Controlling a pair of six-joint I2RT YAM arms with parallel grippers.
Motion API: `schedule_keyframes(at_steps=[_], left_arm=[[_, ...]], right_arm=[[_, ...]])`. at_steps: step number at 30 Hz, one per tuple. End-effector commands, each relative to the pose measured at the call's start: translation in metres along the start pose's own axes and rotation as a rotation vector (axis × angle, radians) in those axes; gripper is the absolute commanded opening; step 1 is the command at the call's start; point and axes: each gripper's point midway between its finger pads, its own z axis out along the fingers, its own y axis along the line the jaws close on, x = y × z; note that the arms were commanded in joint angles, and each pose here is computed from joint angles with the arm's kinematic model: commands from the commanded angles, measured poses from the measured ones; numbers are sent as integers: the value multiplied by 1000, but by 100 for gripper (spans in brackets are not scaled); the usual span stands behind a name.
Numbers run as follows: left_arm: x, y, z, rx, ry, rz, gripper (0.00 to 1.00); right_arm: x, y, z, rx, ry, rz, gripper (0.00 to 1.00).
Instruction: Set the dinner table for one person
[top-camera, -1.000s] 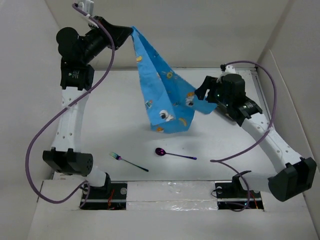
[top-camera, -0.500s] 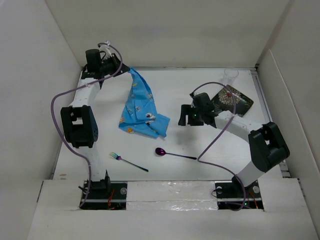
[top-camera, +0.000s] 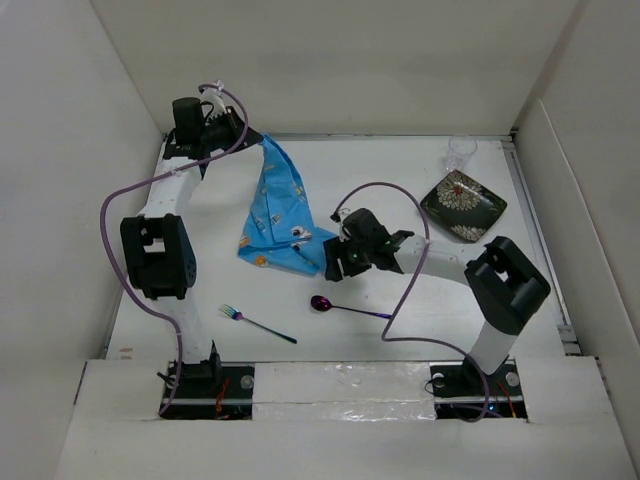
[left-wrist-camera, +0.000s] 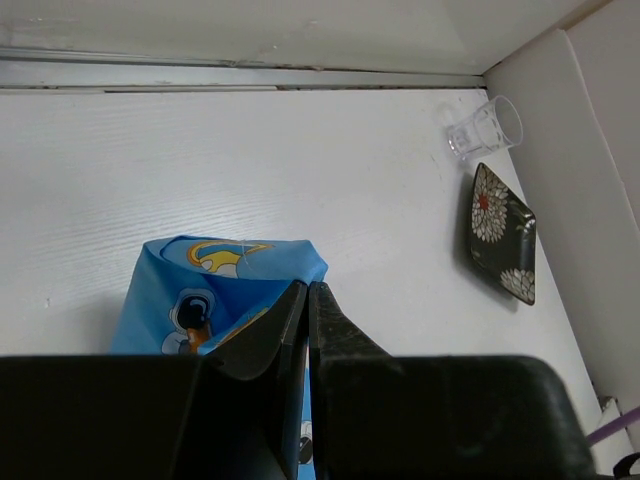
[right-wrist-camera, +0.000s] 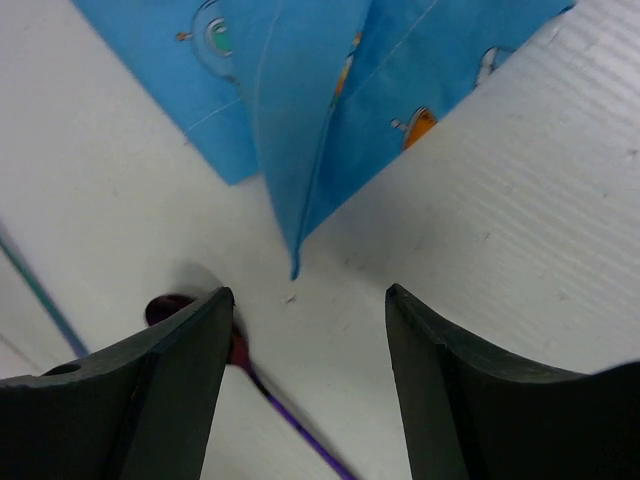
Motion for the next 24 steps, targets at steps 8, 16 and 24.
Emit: schedule_keyframes(at_steps=[8,16,24], left_arm=[[-25,-35,-22,65,-68,86,0],[-36,-58,-41,87,-95,115,0],[-99,-139,-122,81,-349,270,0]], right_arm=[[-58,8,27,36,-127,-68,59],[-76,16,-3,88,-174,-93,0],[-186,55,-254,184,-633,-158,0]])
